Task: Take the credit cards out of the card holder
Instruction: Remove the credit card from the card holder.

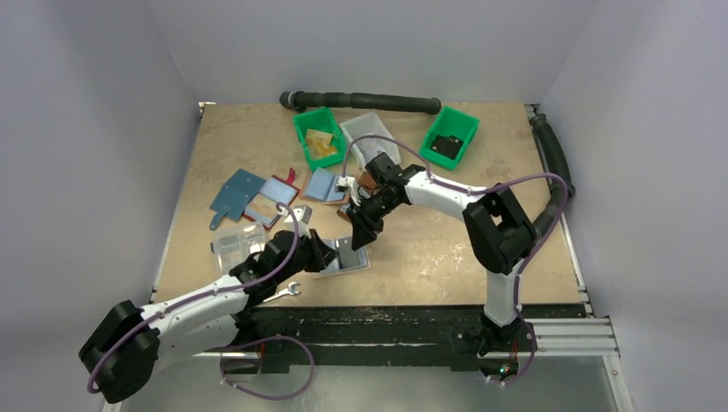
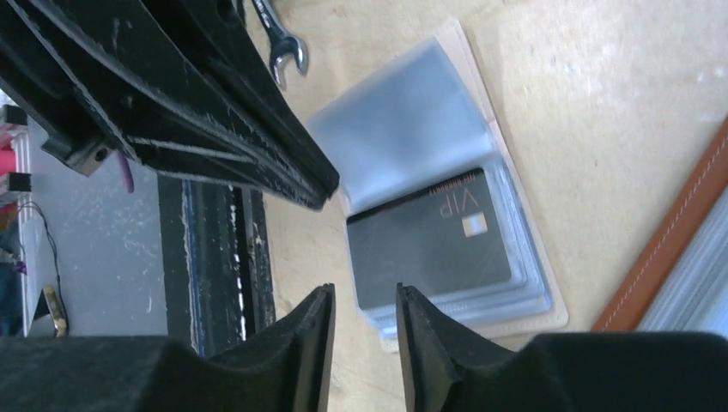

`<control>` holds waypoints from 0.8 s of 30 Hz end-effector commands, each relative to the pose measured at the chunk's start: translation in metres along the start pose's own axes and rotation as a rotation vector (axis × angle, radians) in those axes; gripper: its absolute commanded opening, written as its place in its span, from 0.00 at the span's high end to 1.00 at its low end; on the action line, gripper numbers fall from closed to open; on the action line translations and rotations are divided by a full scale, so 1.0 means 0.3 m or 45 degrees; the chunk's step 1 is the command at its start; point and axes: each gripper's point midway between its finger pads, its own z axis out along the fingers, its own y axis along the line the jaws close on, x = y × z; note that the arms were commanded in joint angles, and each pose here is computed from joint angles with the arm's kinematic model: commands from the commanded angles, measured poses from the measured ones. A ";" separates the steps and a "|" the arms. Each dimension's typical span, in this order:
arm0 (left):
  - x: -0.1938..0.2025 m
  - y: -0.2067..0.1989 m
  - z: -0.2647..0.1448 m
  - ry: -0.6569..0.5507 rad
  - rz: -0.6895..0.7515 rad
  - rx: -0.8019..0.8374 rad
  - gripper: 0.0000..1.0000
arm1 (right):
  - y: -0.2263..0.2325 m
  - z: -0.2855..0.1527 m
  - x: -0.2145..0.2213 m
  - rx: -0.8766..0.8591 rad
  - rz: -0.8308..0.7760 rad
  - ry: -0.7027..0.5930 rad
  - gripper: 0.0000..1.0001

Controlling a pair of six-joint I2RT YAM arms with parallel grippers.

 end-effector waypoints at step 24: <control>0.032 0.059 0.071 0.020 -0.056 -0.102 0.64 | -0.084 0.015 0.013 0.152 0.381 -0.184 0.51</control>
